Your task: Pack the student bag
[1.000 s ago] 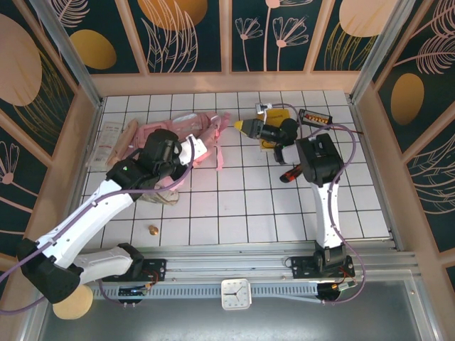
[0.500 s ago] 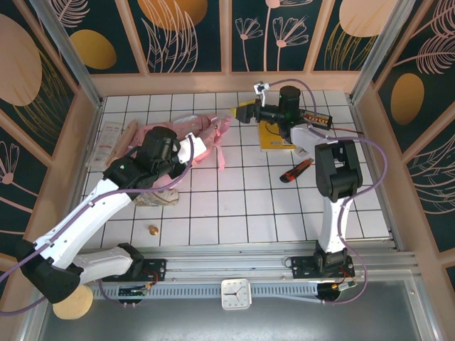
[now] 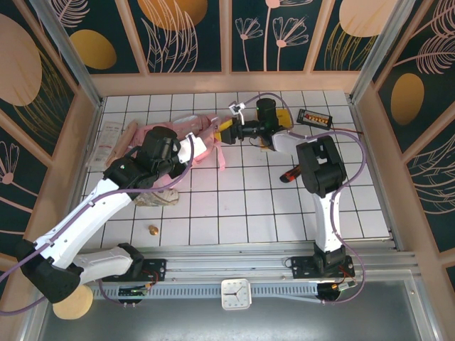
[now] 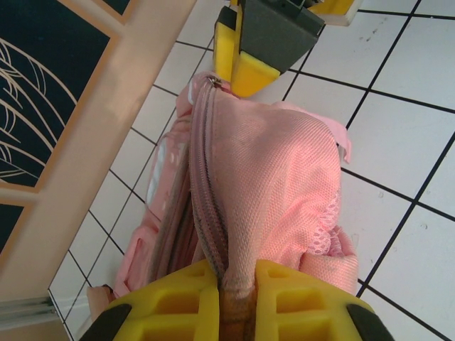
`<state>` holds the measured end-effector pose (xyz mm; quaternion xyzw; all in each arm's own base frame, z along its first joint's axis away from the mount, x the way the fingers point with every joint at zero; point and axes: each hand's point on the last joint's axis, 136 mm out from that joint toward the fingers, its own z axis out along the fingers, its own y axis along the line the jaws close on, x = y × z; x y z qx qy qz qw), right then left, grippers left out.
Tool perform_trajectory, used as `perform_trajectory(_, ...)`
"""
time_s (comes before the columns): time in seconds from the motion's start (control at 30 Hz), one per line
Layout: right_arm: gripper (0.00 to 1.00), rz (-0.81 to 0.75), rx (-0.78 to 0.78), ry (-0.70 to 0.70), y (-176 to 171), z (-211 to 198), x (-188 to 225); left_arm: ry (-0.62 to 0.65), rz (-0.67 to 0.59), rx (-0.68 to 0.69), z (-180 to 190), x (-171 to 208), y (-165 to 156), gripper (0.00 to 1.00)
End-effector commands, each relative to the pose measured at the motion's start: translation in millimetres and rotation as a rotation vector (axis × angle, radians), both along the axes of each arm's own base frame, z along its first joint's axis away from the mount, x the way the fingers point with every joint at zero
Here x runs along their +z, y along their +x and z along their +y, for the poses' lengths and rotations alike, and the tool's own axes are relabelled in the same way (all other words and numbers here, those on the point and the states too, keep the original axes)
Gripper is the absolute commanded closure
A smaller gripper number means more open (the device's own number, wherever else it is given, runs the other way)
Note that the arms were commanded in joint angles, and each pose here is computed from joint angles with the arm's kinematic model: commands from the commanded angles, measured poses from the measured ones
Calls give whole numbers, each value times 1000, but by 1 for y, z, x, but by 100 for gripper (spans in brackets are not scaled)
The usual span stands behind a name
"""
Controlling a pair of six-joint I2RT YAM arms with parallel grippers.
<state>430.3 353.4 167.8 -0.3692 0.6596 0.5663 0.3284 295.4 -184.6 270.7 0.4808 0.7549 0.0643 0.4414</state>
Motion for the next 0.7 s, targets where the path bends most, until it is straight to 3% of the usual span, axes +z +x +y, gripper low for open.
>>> perform_trajectory(0.0, 22, -43, 46, 31, 7, -4, 1, -33, -119, 41, 5, 34, 13, 100)
perform_trajectory(0.5, 27, -65, 144, 49, -5, 4, -6, -28, -118, 43, 8, 31, 9, 100)
perform_trajectory(0.67, 34, -70, 144, 48, 4, 12, -3, -28, -111, 41, 8, 28, 8, 100)
